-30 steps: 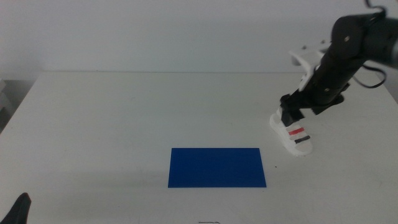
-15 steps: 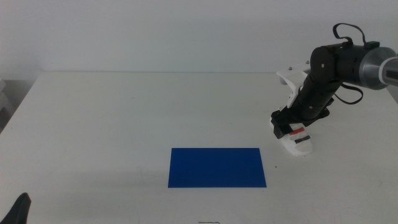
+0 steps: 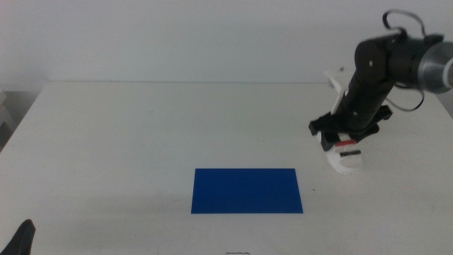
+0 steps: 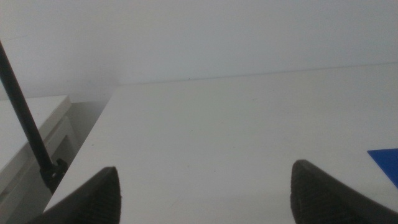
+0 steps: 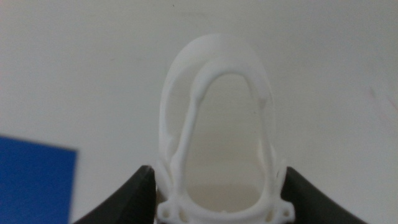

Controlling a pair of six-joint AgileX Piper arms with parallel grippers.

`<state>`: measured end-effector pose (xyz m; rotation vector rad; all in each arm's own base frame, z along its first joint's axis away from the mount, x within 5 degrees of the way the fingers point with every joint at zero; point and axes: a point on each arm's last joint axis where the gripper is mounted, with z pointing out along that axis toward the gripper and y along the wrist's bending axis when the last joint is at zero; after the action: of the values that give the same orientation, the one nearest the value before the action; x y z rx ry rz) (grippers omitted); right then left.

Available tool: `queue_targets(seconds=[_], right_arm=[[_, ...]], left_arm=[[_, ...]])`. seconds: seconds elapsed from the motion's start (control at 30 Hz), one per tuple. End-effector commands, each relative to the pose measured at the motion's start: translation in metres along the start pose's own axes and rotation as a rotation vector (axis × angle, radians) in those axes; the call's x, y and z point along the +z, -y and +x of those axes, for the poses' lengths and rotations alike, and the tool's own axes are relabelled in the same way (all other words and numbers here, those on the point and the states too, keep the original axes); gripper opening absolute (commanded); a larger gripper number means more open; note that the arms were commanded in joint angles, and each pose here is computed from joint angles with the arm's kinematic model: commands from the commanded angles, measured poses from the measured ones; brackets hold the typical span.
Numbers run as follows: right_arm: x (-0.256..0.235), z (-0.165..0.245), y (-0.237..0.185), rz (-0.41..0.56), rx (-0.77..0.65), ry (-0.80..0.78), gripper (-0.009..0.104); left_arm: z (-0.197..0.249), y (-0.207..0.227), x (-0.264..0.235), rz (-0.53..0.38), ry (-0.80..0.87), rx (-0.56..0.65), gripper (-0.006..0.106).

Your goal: Use one arm to grab the shoe from the table and place it on the mat.

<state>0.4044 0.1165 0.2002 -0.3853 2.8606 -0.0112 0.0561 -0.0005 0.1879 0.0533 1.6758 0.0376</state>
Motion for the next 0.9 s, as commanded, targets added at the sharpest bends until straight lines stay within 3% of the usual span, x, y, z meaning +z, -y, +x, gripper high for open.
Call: queue_targets(seconds=[0.0,0.27,0.53,0.87], right_arm=[[-0.056,-0.003,-0.006,0.035,0.089,0.109,-0.001],[-0.076,0.010,-0.072,0.025,0.006,0.105,-0.001],[-0.076,0.020,-0.139,-0.044,0.033,0.144,-0.001],[-0.070,0.005,-0.187,0.004,-0.230,0.136,-0.001]], left_arm=[[-0.009,-0.001,-0.002,-0.004,0.101,-0.023,0.094],[-0.009,-0.001,-0.002,-0.004,0.101,-0.023,0.094],[-0.009,-0.001,-0.002,-0.004,0.101,-0.023,0.094],[-0.009,-0.001,-0.002,-0.004,0.101,-0.023,0.094]])
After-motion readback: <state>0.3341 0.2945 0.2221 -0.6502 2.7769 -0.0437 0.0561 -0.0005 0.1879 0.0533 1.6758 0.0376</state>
